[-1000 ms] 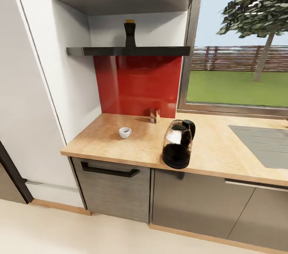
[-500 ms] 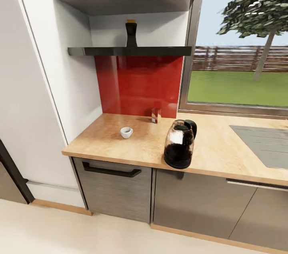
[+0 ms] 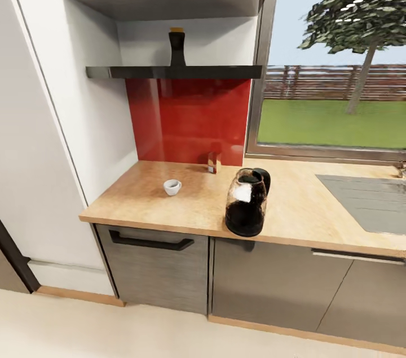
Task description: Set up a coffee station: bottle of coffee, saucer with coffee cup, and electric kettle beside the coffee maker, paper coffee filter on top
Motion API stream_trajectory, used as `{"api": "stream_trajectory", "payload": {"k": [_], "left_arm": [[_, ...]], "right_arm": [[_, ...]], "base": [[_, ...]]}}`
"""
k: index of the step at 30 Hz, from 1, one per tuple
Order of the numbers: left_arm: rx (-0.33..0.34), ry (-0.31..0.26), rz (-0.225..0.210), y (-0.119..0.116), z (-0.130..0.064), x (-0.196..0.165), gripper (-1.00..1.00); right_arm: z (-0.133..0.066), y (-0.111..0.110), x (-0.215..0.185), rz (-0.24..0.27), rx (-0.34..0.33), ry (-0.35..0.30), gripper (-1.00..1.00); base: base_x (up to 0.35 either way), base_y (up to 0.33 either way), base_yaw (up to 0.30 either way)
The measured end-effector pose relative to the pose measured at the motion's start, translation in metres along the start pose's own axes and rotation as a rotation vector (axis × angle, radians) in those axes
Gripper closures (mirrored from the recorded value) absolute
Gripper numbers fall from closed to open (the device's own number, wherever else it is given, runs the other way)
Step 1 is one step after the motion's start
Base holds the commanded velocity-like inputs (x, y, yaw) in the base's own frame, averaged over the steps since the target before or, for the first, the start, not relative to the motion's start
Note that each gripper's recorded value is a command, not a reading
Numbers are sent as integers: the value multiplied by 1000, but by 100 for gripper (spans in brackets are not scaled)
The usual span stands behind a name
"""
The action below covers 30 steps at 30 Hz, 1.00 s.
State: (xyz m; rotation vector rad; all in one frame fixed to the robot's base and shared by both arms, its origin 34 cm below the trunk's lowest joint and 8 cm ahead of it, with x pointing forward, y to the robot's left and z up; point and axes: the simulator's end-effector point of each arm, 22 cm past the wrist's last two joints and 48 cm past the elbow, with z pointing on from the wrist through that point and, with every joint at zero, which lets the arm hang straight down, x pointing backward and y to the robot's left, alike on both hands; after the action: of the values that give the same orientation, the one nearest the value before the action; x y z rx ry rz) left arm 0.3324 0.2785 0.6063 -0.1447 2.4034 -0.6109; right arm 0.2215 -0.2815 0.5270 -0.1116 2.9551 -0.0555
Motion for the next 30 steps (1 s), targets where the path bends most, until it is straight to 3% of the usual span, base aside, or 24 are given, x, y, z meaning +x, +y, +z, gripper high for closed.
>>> {"api": "stream_trajectory", "payload": {"k": [20, 30], "left_arm": [[-2, 0, -1, 0, 0, 0, -100], [-1, -1, -2, 0, 0, 0, -100]], "right_arm": [[0, -3, -7, 4, 4, -15, -100], [1, -5, -8, 3, 8, -18, -100]], "base": [[0, 4, -253], [-25, 261, -77]]}}
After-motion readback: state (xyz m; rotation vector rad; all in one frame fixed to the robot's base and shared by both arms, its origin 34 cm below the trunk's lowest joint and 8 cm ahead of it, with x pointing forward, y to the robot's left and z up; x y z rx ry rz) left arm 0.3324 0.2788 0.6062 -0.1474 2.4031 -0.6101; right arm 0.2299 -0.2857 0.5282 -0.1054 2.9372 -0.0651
